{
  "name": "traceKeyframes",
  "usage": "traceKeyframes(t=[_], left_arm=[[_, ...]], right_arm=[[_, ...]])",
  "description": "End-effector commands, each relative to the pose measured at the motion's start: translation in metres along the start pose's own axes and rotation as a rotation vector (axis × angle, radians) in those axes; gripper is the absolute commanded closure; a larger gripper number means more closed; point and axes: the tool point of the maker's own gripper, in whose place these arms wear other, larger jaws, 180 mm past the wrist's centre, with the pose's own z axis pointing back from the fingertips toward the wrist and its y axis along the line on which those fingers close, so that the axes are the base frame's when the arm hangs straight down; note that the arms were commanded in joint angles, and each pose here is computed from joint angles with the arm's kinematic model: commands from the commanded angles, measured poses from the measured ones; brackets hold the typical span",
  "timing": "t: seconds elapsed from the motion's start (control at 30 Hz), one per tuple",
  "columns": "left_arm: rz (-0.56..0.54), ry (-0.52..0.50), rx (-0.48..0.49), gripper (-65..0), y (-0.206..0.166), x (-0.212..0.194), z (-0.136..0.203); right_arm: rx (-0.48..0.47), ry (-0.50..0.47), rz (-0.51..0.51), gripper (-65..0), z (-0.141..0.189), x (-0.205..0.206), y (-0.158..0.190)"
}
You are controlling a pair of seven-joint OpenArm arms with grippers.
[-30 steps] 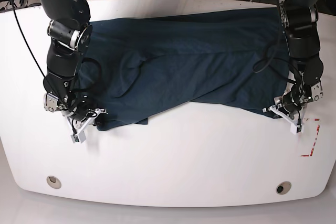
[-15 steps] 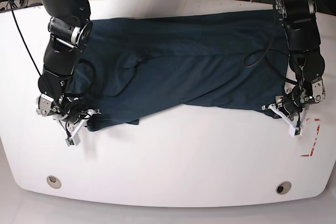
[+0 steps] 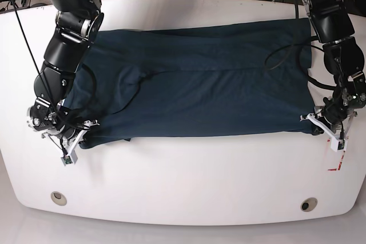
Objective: Fold the T-shirt properly
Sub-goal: 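Fold the hem with both grippers toward the folded collar edge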
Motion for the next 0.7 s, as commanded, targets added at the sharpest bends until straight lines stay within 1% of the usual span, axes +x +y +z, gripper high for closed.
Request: traceKeyframes(t=[0.0,0.13,0.27,0.53,0.6,0.67], left_arm=[[-0.066,-0.074,0.004,0.0,0.001,0.024,0.015],[-0.155,-0.089,-0.017,0.0,-0.011,0.018,0.029],[-0.212,-0.103,-0.018,0.0,-0.02,0.011,0.045],[-0.319,-0.025,-0.015,0.0,-0.036,-0.019,0.073],[-0.333,-0.006,-0.015,0.0,-0.037,-0.03,0.078],[-0.325,0.011,0.005,0.0,-0.029,-0.04,0.085]], right_arm=[[-0.074,-0.067,0.045,0.0,0.023,0.027,-0.018],[-0.119,-0.043,0.08,0.0,0.04,0.018,-0.013],[-0.162,-0.034,0.12,0.0,0.057,0.005,-0.008],[-0.211,-0.01,0.177,0.0,0.085,-0.023,0.011],[-0.202,-0.002,0.179,0.0,0.087,-0.033,0.021],[-0.203,0.009,0.172,0.0,0.089,-0.042,0.023]])
